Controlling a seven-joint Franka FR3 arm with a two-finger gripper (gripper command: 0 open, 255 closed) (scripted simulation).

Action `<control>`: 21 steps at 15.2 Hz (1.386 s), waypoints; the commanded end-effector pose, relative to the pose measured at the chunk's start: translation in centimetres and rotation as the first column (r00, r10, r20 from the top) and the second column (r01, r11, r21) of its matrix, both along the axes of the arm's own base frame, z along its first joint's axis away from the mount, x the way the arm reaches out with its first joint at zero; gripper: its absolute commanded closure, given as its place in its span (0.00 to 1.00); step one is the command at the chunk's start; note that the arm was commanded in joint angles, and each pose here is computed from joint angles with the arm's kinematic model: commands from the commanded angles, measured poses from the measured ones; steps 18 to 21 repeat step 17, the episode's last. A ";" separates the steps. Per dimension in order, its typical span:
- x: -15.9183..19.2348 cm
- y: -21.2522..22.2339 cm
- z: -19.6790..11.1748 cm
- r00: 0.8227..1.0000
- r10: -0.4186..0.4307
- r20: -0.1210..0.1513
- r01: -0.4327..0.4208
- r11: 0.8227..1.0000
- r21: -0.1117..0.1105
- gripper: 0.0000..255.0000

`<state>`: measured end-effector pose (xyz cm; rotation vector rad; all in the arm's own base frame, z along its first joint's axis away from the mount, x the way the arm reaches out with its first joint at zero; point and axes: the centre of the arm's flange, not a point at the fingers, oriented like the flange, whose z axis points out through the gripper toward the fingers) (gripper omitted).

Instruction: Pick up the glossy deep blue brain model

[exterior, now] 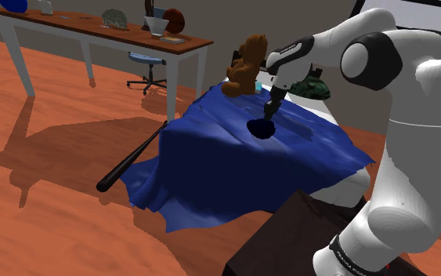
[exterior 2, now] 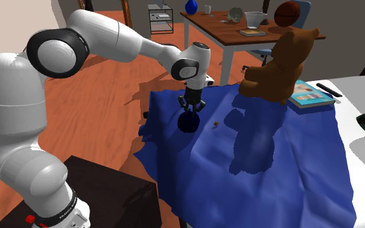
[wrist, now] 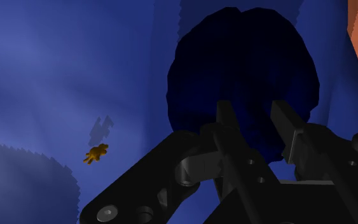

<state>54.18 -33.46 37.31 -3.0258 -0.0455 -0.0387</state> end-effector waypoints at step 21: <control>0.0 0.0 8.0 1.000 0.000 -0.001 0.000 1.000 0.000 1.00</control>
